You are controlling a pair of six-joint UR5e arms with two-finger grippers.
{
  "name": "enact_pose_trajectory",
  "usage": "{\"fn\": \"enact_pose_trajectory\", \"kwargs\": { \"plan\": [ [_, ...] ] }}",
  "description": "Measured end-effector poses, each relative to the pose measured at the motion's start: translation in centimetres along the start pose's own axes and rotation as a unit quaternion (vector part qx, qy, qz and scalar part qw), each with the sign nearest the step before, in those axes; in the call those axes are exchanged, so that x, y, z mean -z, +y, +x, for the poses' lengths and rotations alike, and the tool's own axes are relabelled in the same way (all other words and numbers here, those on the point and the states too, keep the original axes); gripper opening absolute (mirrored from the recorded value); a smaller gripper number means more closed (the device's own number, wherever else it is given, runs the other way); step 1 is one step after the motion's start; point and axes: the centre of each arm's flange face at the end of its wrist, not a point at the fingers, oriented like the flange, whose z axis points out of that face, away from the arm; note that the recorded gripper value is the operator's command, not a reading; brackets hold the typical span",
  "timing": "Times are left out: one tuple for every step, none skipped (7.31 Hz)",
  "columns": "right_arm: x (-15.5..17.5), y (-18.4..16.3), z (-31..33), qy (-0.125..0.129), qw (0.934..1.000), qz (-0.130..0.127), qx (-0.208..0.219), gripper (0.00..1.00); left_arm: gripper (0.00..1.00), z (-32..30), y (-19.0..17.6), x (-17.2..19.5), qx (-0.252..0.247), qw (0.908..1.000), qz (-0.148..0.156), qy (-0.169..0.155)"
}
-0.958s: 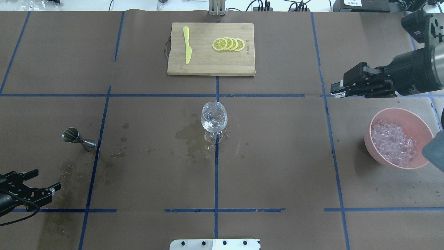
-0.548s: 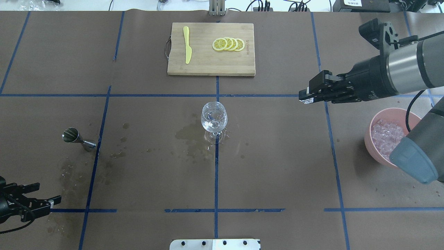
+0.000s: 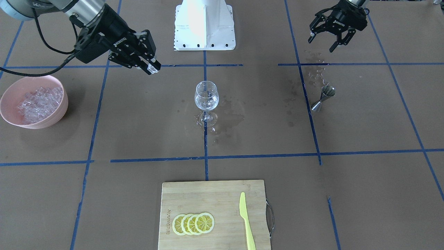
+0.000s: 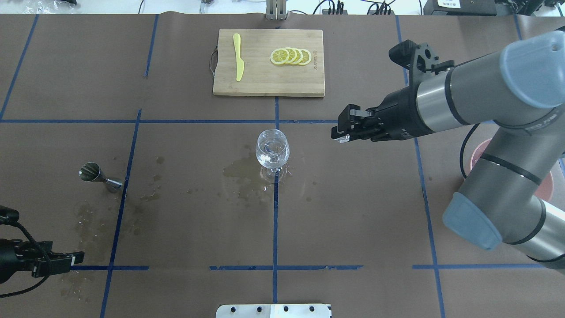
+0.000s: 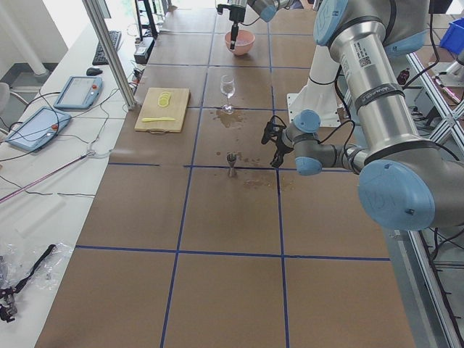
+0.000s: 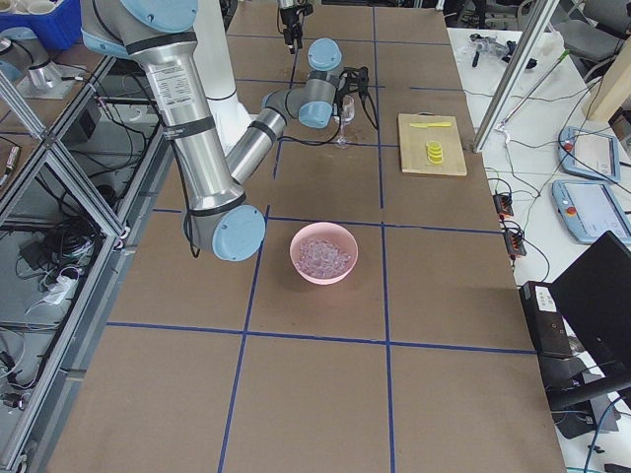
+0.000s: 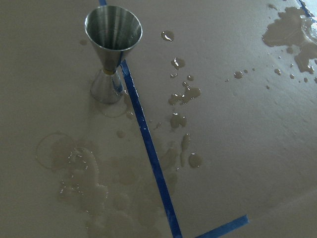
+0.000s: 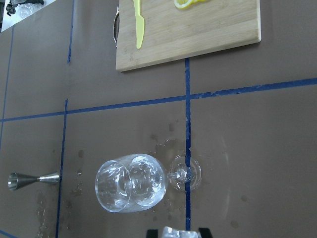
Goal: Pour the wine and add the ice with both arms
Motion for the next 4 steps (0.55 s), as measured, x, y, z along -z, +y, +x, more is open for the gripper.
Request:
{"fn": "enact_pose_trajectory", "kwargs": {
  "plan": [
    [-1.5, 0.7, -1.3, 0.006, 1.0000, 0.000, 0.002, 0.00, 1.00, 0.3, -0.7, 0.3, 0.010, 0.9998, -0.018, 0.006],
    [-2.8, 1.1, -2.3, 0.009, 1.0000, -0.001, 0.003, 0.00, 1.00, 0.7, -2.2, 0.7, 0.026, 0.9990, -0.035, 0.014],
    [-3.7, 1.3, -3.0, 0.010, 0.9999, -0.003, 0.004, 0.00, 1.00, 1.4, -3.9, 1.4, 0.041, 0.9979, -0.045, 0.022],
    [-4.5, 1.2, -3.8, 0.010, 0.9999, -0.003, 0.004, 0.00, 1.00, 2.0, -5.1, 2.1, 0.049, 0.9972, -0.048, 0.029]
  ]
}}
